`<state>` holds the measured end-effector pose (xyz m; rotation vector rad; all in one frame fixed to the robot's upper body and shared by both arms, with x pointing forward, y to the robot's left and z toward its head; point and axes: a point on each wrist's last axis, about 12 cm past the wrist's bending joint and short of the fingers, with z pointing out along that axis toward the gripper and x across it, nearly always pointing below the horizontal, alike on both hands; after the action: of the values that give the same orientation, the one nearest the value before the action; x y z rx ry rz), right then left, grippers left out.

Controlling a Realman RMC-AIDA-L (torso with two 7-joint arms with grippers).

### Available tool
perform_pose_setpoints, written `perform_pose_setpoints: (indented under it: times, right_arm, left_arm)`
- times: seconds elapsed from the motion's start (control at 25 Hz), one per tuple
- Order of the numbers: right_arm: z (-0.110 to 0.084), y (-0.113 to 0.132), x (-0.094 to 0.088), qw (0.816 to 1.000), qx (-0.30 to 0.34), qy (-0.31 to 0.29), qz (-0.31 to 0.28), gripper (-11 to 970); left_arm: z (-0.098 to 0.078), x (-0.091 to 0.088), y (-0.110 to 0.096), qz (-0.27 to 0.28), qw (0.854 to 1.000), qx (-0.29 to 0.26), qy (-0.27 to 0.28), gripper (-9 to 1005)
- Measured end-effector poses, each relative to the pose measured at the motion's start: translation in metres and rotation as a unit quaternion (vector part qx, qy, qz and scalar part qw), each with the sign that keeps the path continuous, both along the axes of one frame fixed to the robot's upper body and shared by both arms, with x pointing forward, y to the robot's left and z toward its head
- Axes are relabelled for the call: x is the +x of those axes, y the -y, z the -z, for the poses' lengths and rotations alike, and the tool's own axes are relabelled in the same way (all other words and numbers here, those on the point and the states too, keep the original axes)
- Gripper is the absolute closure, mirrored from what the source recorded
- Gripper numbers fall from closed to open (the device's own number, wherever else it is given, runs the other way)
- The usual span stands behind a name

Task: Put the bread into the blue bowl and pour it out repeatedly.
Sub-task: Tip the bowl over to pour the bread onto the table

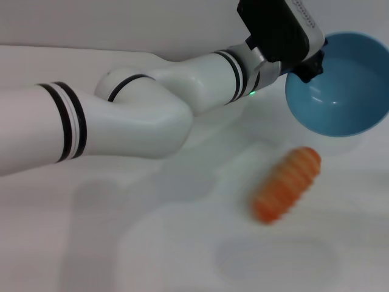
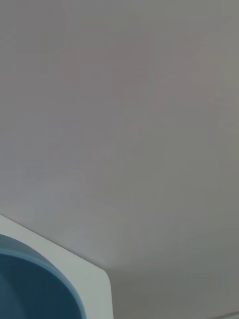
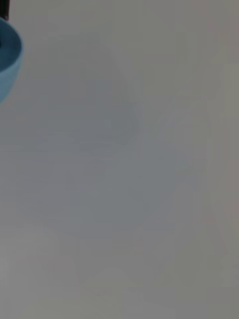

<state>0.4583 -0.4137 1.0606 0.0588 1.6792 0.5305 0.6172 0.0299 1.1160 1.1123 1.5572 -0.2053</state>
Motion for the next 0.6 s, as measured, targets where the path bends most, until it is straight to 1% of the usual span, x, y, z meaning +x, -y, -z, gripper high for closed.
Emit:
perform_pose_setpoints:
  times: [0.16, 0.28, 0.32, 0.36, 0.44, 0.6]
  right_arm:
    - [0.001, -0.005, 0.004, 1.000, 0.001, -0.006, -0.014, 308]
    - [0.001, -0.011, 0.009, 0.999, 0.004, -0.029, -0.040, 308]
    - [-0.001, -0.015, 0.015, 0.996, 0.003, -0.057, -0.067, 308]
    - [-0.001, -0.015, 0.015, 0.996, 0.003, -0.057, -0.067, 308]
    - [-0.003, -0.020, 0.021, 0.992, -0.006, -0.085, -0.095, 308]
    - [-0.009, -0.040, 0.036, 0.976, -0.031, -0.136, -0.168, 309]
  left_arm:
    - [-0.005, 0.006, -0.001, -0.017, 1.000, -0.012, -0.022, 997]
    - [-0.011, 0.017, -0.008, -0.051, 0.996, -0.026, -0.063, 997]
    - [-0.013, 0.022, -0.011, -0.064, 0.994, -0.030, -0.080, 998]
    - [-0.015, 0.025, -0.013, -0.071, 0.993, -0.032, -0.090, 998]
    - [-0.021, 0.035, -0.022, -0.098, 0.986, -0.043, -0.129, 998]
    - [-0.030, 0.048, -0.037, -0.136, 0.973, -0.072, -0.172, 998]
